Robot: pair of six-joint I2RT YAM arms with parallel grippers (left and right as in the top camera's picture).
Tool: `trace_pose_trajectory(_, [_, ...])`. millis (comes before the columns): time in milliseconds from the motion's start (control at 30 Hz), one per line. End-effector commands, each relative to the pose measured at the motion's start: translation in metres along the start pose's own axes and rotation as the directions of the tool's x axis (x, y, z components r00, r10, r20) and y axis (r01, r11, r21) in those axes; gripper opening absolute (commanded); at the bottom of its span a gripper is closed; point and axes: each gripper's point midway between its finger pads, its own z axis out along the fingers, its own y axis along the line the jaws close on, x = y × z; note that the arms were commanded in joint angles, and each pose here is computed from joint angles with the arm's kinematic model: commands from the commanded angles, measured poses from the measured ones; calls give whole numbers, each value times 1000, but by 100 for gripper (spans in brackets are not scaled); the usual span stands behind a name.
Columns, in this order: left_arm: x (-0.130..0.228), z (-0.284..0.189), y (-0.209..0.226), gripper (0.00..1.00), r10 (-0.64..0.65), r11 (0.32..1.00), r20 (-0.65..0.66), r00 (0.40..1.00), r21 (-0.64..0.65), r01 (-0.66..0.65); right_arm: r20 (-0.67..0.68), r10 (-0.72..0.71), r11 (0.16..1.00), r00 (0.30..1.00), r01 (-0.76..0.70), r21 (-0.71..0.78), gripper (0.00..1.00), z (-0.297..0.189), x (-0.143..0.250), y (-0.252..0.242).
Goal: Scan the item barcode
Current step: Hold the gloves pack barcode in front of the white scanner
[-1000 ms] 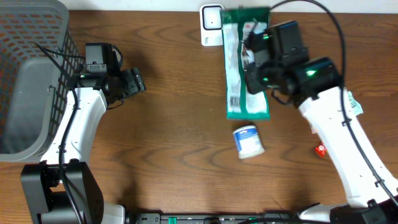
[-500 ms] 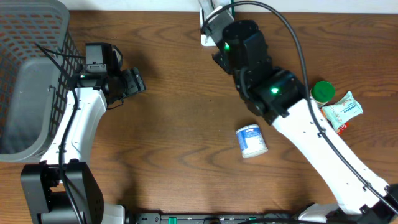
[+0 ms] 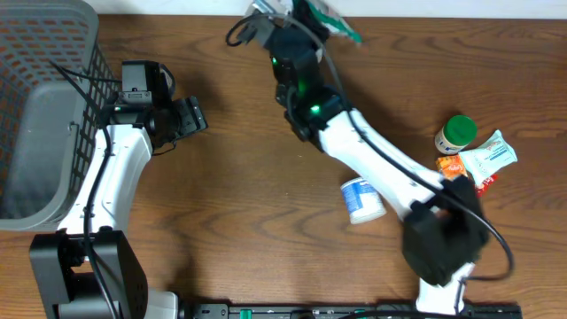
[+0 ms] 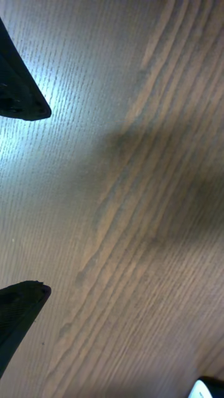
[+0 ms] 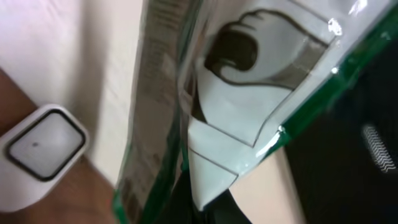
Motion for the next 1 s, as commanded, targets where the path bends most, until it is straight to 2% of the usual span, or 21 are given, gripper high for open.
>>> trace_pose_trajectory(0, [-7, -5, -2, 82, 2, 1000, 20, 1000, 8, -2, -5, -321, 945, 947, 321, 58, 1, 10, -6, 19])
trace_pose_trajectory(167, [-7, -5, -2, 82, 2, 1000, 20, 1000, 8, -2, 49, -580, 812, 813, 574, 104, 1, 26, -13, 69])
trace_pose_trajectory(300, [-7, -5, -2, 82, 2, 1000, 20, 1000, 8, -2, 133, -681, 733, 721, 670, 121, 1, 33, -17, 113])
trace_pose_trajectory(733, [-7, -5, -2, 82, 2, 1000, 20, 1000, 8, -2, 184, -687, 726, 703, 669, 157, 1, 43, -20, 156])
trace_pose_trajectory(967, [-7, -5, -2, 82, 2, 1000, 20, 1000, 8, -2, 204, -688, 725, 696, 669, 163, 1, 51, -14, 155])
